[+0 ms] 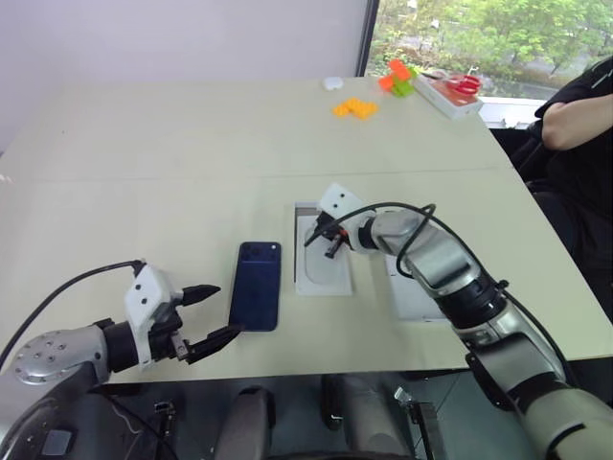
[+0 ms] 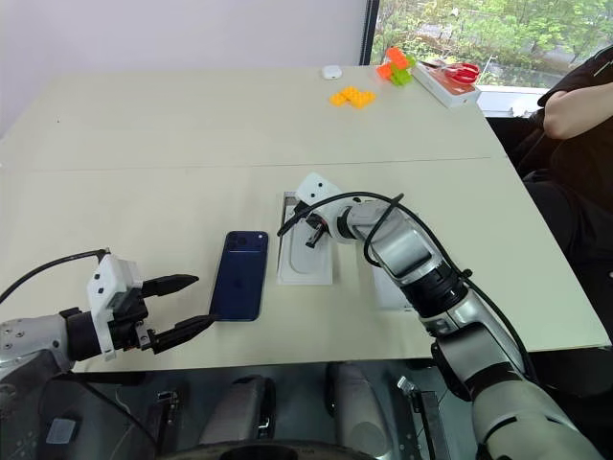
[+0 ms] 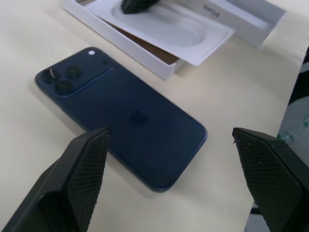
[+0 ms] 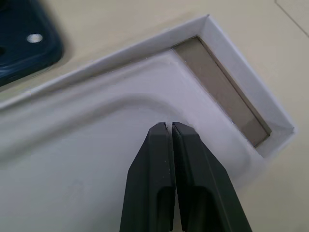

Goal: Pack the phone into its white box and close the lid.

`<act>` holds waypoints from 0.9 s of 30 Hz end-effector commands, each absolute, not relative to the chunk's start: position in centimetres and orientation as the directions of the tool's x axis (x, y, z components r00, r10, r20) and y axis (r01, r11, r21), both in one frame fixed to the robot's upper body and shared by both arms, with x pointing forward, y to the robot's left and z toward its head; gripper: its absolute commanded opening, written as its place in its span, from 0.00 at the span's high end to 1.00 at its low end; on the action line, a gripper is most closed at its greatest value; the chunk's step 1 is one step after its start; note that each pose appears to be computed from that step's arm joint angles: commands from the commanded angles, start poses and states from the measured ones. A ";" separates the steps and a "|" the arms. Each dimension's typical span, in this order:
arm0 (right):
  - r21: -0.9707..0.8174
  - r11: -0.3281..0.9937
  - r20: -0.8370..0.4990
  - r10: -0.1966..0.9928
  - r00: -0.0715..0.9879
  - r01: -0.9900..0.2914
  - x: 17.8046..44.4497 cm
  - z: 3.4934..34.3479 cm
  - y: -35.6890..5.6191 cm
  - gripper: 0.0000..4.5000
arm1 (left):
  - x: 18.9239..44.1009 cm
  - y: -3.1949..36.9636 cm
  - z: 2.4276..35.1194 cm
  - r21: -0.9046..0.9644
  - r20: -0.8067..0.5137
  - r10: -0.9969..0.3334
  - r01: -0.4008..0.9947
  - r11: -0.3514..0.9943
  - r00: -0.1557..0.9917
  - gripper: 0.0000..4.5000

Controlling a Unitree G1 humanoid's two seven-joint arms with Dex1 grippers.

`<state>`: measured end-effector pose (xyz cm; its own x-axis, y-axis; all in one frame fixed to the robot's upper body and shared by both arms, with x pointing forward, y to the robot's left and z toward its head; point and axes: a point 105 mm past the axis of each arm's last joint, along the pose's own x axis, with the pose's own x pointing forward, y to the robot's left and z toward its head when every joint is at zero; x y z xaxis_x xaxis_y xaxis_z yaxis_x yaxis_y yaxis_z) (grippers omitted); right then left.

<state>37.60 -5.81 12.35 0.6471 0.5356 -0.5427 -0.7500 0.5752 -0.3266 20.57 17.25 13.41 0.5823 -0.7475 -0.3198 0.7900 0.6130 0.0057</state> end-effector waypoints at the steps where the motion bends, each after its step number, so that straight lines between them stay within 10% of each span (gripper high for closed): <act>1: -0.349 0.604 -0.507 0.521 0.686 -0.717 38.8 13.3 -5.7 0.95 | 20.5 16.3 14.0 0.028 -0.299 -0.761 0.803 0.596 0.575 0.05; 27: -0.369 0.557 -0.397 0.630 0.668 -0.744 37.7 16.6 -5.6 0.95 | 21.4 15.5 14.5 0.024 -0.251 -0.756 0.785 0.619 0.604 0.05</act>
